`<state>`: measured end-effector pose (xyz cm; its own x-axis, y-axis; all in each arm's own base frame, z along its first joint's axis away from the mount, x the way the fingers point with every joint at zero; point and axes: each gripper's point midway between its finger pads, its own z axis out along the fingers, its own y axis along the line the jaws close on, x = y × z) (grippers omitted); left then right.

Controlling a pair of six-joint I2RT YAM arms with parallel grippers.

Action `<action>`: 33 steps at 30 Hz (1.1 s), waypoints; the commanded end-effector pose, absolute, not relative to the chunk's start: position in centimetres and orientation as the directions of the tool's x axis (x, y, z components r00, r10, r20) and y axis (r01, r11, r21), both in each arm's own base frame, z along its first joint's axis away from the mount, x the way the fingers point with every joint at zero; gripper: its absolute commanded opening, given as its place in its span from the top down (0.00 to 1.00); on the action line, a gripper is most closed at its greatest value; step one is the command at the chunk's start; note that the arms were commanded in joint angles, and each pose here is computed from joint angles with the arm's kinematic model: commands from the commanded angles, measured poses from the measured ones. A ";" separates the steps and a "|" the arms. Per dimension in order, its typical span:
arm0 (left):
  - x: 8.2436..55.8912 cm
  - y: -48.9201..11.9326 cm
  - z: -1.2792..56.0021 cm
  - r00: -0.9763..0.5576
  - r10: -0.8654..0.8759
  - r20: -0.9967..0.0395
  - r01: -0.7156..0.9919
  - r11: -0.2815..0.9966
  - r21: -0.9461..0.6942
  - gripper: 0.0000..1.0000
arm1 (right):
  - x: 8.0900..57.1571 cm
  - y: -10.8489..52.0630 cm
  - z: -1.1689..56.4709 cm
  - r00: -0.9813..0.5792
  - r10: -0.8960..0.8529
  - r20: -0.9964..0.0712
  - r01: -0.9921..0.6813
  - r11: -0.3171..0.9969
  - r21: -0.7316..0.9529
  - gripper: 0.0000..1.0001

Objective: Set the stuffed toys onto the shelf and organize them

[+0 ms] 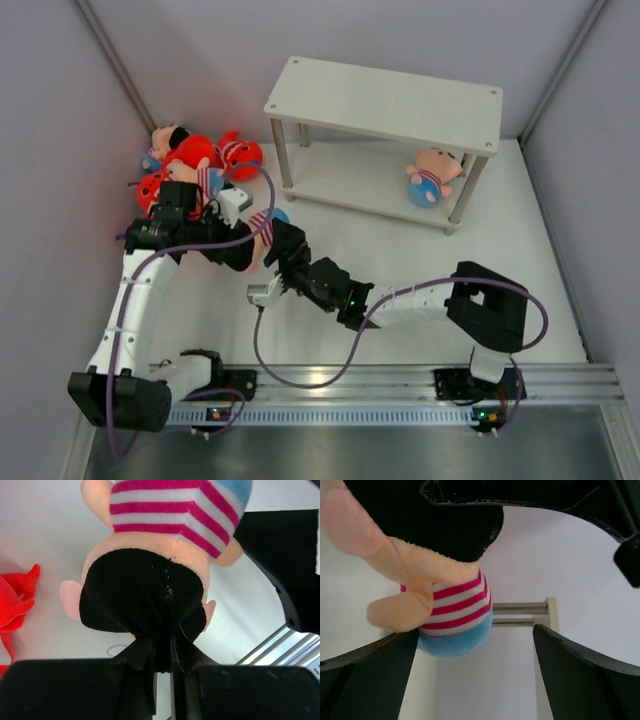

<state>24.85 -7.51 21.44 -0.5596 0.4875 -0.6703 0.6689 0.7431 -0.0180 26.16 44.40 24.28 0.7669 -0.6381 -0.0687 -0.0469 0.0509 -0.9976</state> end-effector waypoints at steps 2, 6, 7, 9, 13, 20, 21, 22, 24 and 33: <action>24.5 -8.9 23.5 -0.489 0.483 -0.726 0.719 0.695 -0.022 1.00 | 27.8 45.8 24.5 0.758 -0.644 -0.103 -0.075 0.070 -0.995 0.02; 24.7 -8.6 24.2 -0.467 0.494 -0.733 0.718 0.696 0.013 1.00 | 28.4 46.0 22.3 0.755 -0.655 -0.038 -0.069 -0.021 -0.997 0.02; 24.9 -8.4 24.4 -0.461 0.500 -0.733 0.714 0.699 0.028 1.00 | 27.9 45.5 21.6 0.763 -0.646 -0.026 -0.069 -0.040 -0.997 0.02; 25.3 -7.7 24.4 -0.467 0.515 -0.719 0.698 0.714 0.058 1.00 | 26.6 44.5 21.4 0.795 -0.605 -0.049 -0.094 -0.042 -0.995 0.02; 25.7 -7.8 24.4 -0.461 0.521 -0.718 0.707 0.705 0.058 1.00 | 23.8 43.3 21.9 0.834 -0.514 -0.200 -0.207 0.043 -0.977 0.01; 25.7 -8.0 24.0 -0.475 0.516 -0.713 0.708 0.705 0.039 1.00 | 23.7 42.8 22.6 0.821 -0.537 -0.192 -0.154 0.115 -0.981 0.00; 25.6 -8.0 24.1 -0.472 0.514 -0.716 0.709 0.704 0.039 1.00 | 23.8 43.3 22.3 0.822 -0.536 -0.190 -0.157 0.106 -0.982 0.01; 25.6 -8.1 24.2 -0.469 0.515 -0.718 0.710 0.703 0.040 1.00 | 23.8 43.7 22.2 0.821 -0.533 -0.205 -0.170 0.114 -0.979 0.01; 25.4 -8.3 24.4 -0.461 0.510 -0.726 0.717 0.697 0.035 1.00 | 24.4 44.4 22.3 0.807 -0.551 -0.214 -0.168 0.133 -0.977 0.01; 25.4 -8.4 23.9 -0.450 0.526 -0.722 0.734 0.678 0.035 1.00 | 29.3 45.7 23.0 0.728 -0.652 -0.213 -0.125 0.179 -0.976 0.01</action>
<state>24.84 -7.43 22.37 -0.5227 0.5235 -0.6729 0.6965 0.7174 0.0171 27.35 45.31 19.97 0.7588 -0.6287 -0.1702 -0.1611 0.0721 -0.9843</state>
